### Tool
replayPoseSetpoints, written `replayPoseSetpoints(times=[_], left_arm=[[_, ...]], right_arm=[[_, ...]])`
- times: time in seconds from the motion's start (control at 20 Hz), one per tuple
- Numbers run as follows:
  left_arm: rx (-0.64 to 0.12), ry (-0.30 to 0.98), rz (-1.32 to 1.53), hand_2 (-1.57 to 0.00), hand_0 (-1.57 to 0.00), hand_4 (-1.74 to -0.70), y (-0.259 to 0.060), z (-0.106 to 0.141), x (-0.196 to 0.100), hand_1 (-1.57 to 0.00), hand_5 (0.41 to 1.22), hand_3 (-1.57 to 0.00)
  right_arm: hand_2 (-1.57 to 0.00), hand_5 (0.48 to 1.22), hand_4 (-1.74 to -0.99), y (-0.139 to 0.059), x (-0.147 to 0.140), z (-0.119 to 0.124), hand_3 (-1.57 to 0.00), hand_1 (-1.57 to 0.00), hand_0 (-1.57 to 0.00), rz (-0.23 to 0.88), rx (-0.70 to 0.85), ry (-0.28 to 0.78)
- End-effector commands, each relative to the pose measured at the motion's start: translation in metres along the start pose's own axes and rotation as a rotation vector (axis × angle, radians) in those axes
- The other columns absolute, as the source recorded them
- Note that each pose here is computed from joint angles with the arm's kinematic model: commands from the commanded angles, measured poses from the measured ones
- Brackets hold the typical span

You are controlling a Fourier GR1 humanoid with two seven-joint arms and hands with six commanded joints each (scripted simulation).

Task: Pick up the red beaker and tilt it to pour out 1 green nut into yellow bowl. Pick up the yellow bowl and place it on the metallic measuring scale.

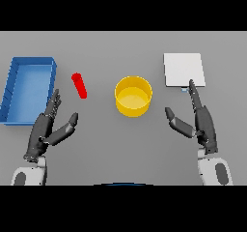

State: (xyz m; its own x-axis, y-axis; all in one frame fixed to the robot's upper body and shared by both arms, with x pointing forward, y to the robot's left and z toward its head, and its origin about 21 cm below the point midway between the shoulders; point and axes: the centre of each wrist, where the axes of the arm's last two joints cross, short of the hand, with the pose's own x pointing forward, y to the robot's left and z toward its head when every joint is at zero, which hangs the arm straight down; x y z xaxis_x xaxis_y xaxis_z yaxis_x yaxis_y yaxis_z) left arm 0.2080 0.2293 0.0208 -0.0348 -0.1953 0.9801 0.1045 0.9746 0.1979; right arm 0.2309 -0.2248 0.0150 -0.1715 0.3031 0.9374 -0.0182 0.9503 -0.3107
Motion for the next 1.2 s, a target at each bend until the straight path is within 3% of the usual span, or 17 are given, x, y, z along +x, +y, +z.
replayPoseSetpoints(times=[0.0,0.35,0.7,1.15], left_arm=[[-0.005,0.019,-0.007,0.0,0.0,-1.14,-0.002,-0.008,0.003,0.0,0.65,0.0],[-0.018,0.086,-0.004,0.0,0.0,-1.18,0.001,-0.055,-0.021,0.0,0.65,0.0],[-0.058,0.069,-0.025,0.0,0.0,-1.19,-0.004,-0.1,-0.03,0.0,0.641,0.0],[-0.053,0.088,-0.079,0.0,0.0,-1.2,-0.02,-0.135,-0.033,0.0,0.671,0.0]], right_arm=[[0.0,0.607,-1.131,0.001,-0.001,0.002,0.0,0.0,0.0,-0.004,0.009,0.011],[0.0,0.628,-1.215,-0.002,-0.002,-0.003,0.0,0.0,0.0,-0.071,0.041,-0.006],[0.0,0.626,-1.222,-0.003,-0.006,0.001,0.0,0.0,0.0,-0.064,0.042,0.003],[0.0,0.638,-1.238,-0.002,-0.005,0.004,0.0,0.0,0.0,-0.083,0.039,0.015]])
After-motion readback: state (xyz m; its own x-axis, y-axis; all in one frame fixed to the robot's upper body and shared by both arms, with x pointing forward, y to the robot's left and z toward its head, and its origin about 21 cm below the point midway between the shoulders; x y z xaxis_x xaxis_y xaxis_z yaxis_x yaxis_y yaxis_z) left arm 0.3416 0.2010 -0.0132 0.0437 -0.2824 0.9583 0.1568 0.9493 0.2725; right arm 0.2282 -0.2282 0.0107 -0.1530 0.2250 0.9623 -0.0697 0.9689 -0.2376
